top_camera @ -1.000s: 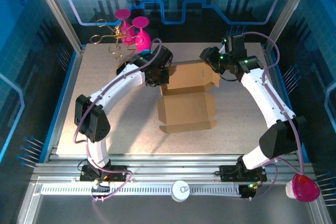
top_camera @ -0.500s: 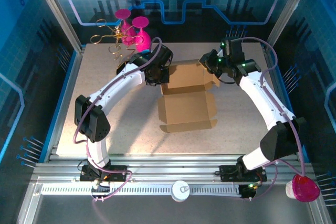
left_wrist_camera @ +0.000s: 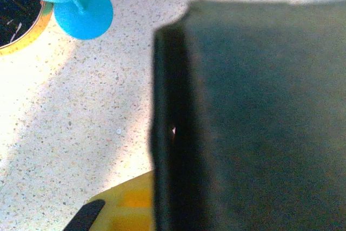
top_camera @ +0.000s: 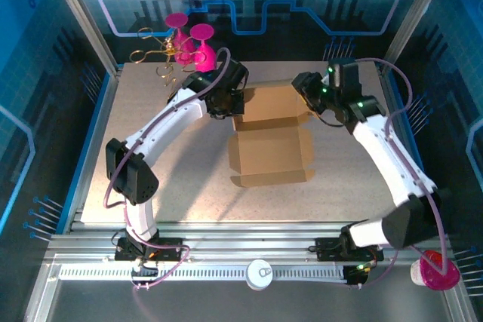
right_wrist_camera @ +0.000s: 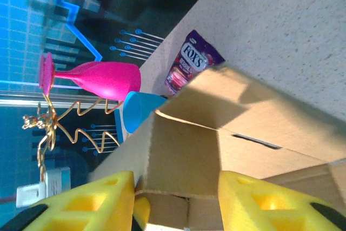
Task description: Fold the paper box
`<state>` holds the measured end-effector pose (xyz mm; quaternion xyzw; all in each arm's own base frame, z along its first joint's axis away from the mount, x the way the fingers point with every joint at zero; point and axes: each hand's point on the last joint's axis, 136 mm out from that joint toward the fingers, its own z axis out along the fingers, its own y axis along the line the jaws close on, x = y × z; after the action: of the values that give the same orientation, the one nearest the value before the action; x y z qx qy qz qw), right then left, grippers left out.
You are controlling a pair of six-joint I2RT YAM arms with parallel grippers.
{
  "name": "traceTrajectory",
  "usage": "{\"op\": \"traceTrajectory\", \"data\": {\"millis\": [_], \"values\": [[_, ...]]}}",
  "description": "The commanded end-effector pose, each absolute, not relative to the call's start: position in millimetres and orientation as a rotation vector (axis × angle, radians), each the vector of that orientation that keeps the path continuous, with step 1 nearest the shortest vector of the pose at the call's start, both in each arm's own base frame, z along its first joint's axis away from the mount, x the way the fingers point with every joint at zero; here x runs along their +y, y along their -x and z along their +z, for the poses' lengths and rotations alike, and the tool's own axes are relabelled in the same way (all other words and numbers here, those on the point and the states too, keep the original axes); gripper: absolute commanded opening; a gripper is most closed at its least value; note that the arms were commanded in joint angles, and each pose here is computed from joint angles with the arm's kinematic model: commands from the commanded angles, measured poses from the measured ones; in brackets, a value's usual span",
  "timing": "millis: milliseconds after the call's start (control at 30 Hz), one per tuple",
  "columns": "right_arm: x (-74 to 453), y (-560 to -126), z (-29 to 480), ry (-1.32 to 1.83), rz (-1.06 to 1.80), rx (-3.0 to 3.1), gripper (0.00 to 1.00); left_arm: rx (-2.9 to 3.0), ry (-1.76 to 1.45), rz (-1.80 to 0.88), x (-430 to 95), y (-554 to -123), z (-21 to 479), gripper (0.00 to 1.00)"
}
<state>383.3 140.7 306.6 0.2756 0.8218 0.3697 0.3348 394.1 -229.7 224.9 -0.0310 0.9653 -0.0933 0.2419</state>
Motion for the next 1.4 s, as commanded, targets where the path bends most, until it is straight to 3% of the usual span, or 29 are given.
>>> {"op": "traceTrajectory", "data": {"millis": [0, 133, 233, 567, 900, 1167, 1367], "values": [[111.5, -354.7, 296.7, -0.704, 0.826, 2.127, 0.35, 2.657, 0.076, -0.278, -229.3, -393.1, 233.5, 0.00], [90.4, -324.9, 255.8, -0.767, 0.746, 2.154, 0.25, 2.667, 0.077, -0.280, -229.2, -394.6, 236.1, 0.00], [79.0, -317.0, 242.4, -0.813, 0.758, 2.113, 0.25, 2.671, 0.078, -0.288, -228.7, -396.0, 239.1, 0.00], [78.1, -347.2, 217.1, -0.887, 0.787, 2.124, 0.45, 2.679, 0.071, -0.311, -234.1, -399.5, 243.5, 0.00], [87.0, -370.3, 220.0, -0.887, 0.832, 2.101, 0.57, 2.676, 0.069, -0.332, -236.6, -401.0, 245.7, 0.00], [105.2, -373.8, 227.7, -0.763, 0.885, 2.132, 0.65, 2.680, 0.076, -0.347, -237.4, -402.9, 244.1, 0.00], [123.4, -370.6, 214.6, -0.685, 0.935, 2.218, 0.64, 2.677, 0.088, -0.369, -239.0, -406.2, 245.7, 0.00]]}}
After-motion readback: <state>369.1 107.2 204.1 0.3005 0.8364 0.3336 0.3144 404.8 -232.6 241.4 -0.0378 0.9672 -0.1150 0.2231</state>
